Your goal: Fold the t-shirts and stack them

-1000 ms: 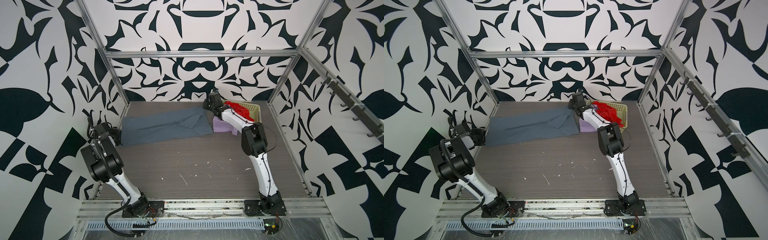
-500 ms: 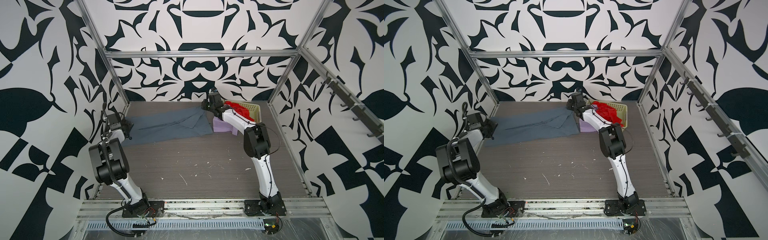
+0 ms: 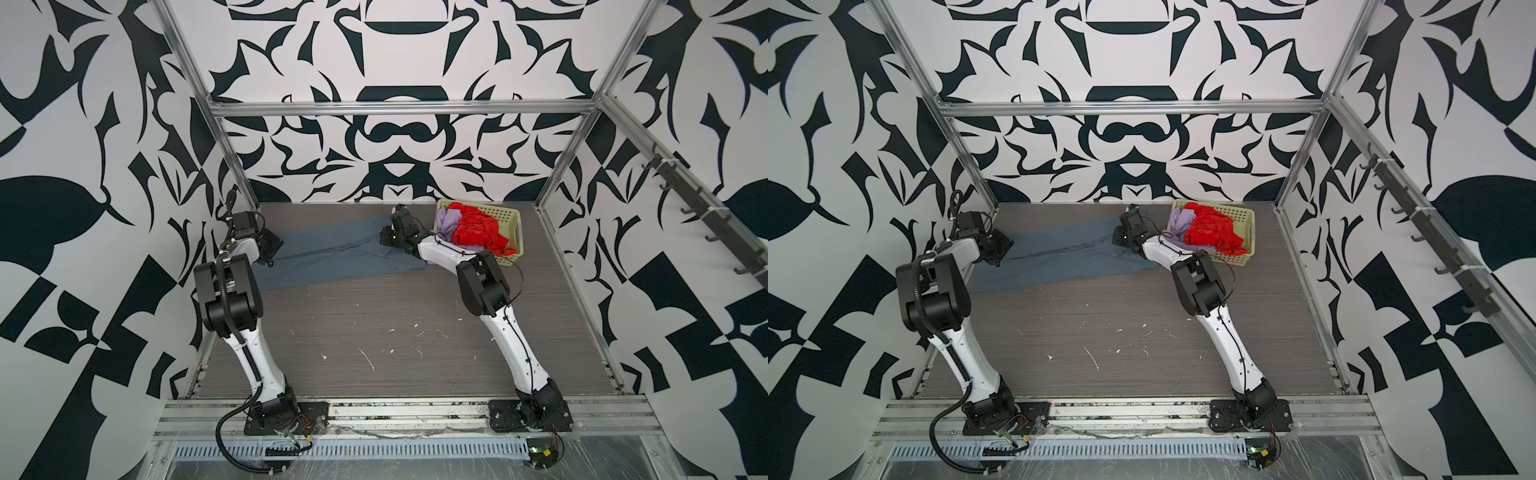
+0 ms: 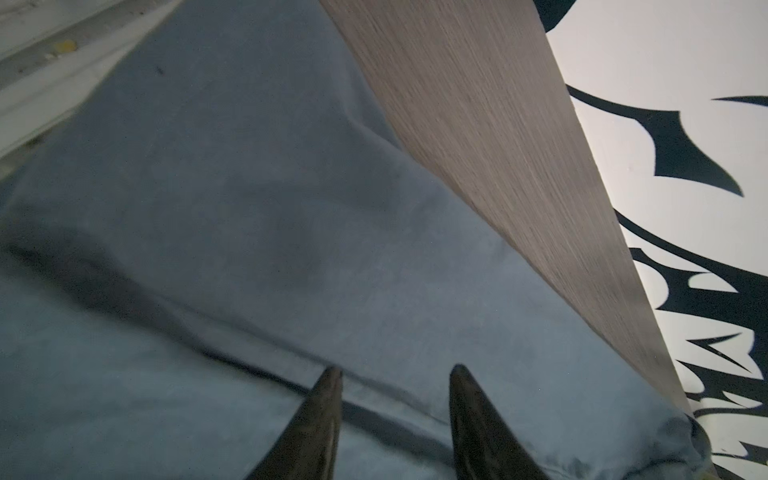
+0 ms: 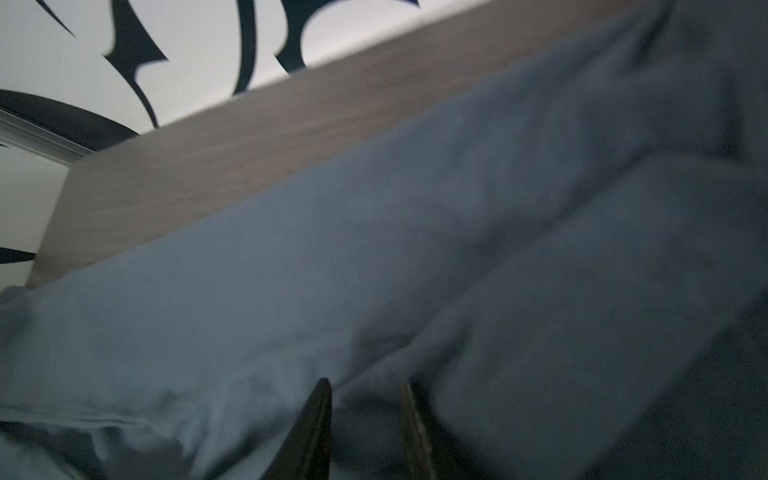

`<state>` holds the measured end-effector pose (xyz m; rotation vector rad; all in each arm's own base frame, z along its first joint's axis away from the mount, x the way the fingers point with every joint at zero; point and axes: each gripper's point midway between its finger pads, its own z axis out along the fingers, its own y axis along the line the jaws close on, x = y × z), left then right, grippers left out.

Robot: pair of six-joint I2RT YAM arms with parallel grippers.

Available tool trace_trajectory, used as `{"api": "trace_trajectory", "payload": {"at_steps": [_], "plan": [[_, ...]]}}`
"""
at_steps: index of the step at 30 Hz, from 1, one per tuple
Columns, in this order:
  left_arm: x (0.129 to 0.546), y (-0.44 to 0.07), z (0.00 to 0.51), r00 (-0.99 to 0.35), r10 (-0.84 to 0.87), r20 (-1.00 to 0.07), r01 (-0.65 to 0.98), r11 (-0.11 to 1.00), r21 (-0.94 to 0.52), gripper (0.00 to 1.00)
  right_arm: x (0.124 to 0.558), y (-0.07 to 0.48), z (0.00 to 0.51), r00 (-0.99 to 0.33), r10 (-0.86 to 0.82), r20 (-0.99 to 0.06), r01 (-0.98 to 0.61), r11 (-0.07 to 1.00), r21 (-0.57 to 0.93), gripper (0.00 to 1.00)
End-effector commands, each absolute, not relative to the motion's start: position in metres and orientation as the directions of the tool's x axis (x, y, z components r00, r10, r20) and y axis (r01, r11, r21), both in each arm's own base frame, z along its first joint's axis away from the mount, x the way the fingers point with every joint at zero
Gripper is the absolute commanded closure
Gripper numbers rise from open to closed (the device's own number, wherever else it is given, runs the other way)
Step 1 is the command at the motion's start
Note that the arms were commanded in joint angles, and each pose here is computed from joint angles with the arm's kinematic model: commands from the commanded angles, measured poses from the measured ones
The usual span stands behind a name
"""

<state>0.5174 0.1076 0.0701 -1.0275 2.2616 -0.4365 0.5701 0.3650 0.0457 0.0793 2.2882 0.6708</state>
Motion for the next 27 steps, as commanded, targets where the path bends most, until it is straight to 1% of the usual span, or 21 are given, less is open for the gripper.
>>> {"api": "trace_trajectory", "payload": {"at_steps": [1,4,7,10,11,12,13,15,22,25,27], "plan": [[0.524,0.115,0.064,-0.532,-0.755,-0.384,-0.579,0.655,-0.486,0.54,0.566,0.36,0.093,-0.645,0.347,-0.681,-0.115,0.837,0.535,0.67],[0.526,0.118,0.051,-0.541,-0.761,-0.358,-0.61,0.648,-0.456,0.54,0.561,0.357,0.092,-0.641,0.344,-0.686,-0.105,0.846,0.523,0.67],[0.52,0.119,0.035,-0.539,-0.782,-0.314,-0.653,0.623,-0.431,0.54,0.562,0.356,0.084,-0.657,0.336,-0.675,-0.082,0.858,0.507,0.66],[0.507,0.118,0.02,-0.521,-0.811,-0.267,-0.698,0.585,-0.414,0.55,0.565,0.357,0.075,-0.676,0.327,-0.66,-0.067,0.866,0.496,0.66],[0.501,0.116,0.015,-0.515,-0.819,-0.252,-0.71,0.572,-0.41,0.55,0.568,0.361,0.082,-0.674,0.327,-0.663,-0.077,0.861,0.502,0.66],[0.496,0.114,0.011,-0.51,-0.827,-0.237,-0.72,0.561,-0.408,0.55,0.57,0.361,0.07,-0.686,0.312,-0.657,-0.071,0.87,0.488,0.66],[0.491,0.113,0.008,-0.511,-0.831,-0.223,-0.729,0.555,-0.4,0.55,0.573,0.361,0.068,-0.688,0.307,-0.658,-0.073,0.872,0.484,0.66],[0.475,0.108,0.001,-0.516,-0.836,-0.187,-0.75,0.546,-0.373,0.55,0.578,0.359,0.062,-0.699,0.308,-0.646,-0.068,0.87,0.488,0.66],[0.423,0.09,-0.009,-0.464,-0.877,-0.128,-0.793,0.475,-0.382,0.56,0.59,0.347,0.051,-0.726,0.35,-0.592,-0.05,0.831,0.553,0.66],[0.399,0.074,-0.013,-0.445,-0.893,-0.071,-0.803,0.432,-0.411,0.57,0.597,0.35,0.056,-0.731,0.353,-0.584,-0.09,0.798,0.595,0.66],[0.386,0.062,-0.012,-0.41,-0.911,-0.041,-0.802,0.382,-0.46,0.57,0.6,0.356,0.06,-0.74,0.346,-0.577,-0.12,0.776,0.619,0.66]]}}
